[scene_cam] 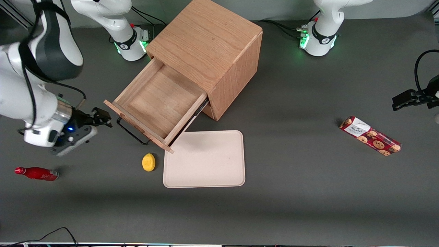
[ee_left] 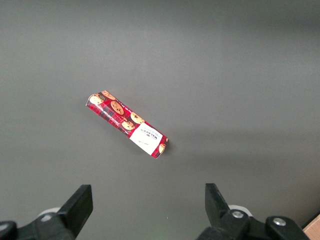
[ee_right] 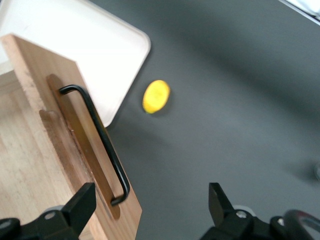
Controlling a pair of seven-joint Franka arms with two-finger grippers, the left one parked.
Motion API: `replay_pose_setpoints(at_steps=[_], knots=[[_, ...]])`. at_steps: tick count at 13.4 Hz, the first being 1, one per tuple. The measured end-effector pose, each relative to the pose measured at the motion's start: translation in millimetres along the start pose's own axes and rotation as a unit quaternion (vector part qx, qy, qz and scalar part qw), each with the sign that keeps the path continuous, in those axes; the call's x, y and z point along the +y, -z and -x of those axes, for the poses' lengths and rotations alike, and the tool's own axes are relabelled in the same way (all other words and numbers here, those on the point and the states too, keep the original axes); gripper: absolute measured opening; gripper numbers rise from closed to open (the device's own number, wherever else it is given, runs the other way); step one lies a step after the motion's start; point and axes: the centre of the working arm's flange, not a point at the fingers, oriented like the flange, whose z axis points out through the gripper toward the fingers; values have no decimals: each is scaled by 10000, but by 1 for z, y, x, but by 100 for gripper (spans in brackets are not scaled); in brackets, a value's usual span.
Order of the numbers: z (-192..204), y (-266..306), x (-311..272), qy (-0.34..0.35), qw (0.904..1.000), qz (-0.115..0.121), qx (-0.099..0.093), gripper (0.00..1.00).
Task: Open upper drawer
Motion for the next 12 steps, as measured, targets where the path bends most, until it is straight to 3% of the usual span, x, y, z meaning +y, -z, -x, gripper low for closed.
replay_pose_setpoints(at_steps=[2,6,9,12], knots=[[16,28,8,-734,9972,131,71,100],[66,86,38,-1847,9822,251,231,100],[96,108,52,-2333,9721,228,102,100],[100,107,52,-2447,9694,201,6,100]])
